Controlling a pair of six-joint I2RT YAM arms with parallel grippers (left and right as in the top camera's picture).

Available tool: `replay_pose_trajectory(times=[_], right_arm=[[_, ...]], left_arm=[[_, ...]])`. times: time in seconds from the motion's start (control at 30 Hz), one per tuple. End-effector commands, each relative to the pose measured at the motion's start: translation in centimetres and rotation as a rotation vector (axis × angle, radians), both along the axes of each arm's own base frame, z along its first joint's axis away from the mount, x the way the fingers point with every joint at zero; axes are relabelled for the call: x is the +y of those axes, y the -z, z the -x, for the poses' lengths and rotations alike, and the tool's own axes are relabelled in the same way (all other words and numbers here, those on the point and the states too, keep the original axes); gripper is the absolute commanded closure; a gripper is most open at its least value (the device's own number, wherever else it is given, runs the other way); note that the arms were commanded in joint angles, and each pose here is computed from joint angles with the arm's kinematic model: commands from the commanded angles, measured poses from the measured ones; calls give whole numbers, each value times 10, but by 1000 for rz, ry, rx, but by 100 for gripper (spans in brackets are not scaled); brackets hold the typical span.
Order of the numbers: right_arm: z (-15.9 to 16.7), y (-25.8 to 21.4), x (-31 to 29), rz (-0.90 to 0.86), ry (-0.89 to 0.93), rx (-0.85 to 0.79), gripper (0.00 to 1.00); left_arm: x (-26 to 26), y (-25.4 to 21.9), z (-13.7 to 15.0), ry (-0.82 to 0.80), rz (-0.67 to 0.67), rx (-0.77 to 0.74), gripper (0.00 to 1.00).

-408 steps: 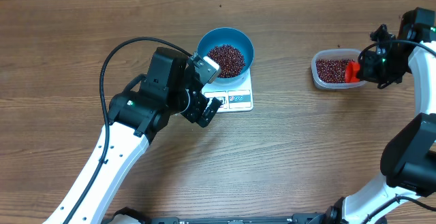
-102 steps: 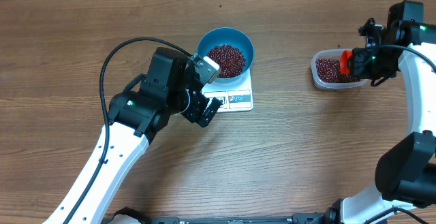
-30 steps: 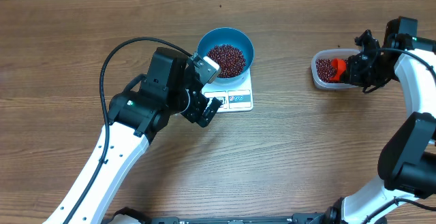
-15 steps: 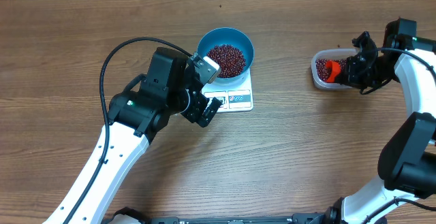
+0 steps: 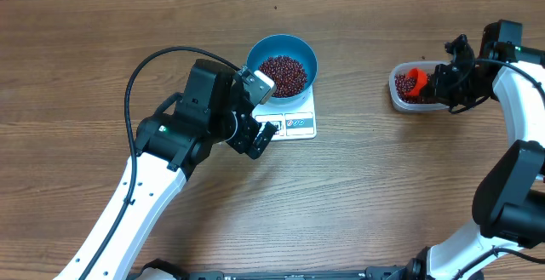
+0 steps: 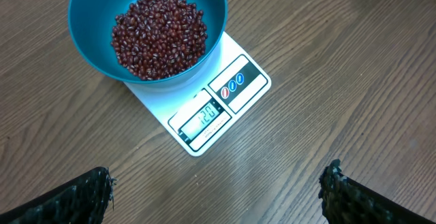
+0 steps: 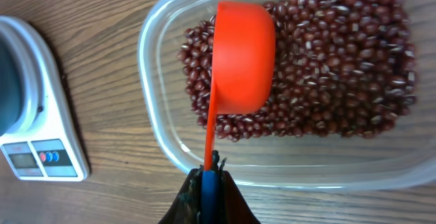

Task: Scoop item into bowl and weigh 150g on scale
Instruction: 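Lift the filled scoop out of the tub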

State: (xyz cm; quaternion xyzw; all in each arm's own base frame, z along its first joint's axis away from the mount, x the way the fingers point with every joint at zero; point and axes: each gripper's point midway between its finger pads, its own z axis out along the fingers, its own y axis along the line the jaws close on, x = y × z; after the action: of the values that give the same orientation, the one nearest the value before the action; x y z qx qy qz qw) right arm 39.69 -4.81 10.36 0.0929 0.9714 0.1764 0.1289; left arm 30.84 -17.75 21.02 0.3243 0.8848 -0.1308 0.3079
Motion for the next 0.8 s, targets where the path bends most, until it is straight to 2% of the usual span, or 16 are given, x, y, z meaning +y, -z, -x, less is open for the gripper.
replay_pose_trajectory(times=[0.0,0.3,0.47,0.77], right_arm=[[0,5,-6,25,47,23,96],[-1,28,19,-52,-3,76,96],[-7,18,36,-171,-23,36,96],[-2,-1,21,-346,-1,-26,96]], left_arm=[[-2,-13,-2,-8,22,-26,0],[-2,-13,-2,-8,22,-26,0],[-2,-13,-2,-8,22,-26,0],[-2,-13,-2,-8,22,-26,0]])
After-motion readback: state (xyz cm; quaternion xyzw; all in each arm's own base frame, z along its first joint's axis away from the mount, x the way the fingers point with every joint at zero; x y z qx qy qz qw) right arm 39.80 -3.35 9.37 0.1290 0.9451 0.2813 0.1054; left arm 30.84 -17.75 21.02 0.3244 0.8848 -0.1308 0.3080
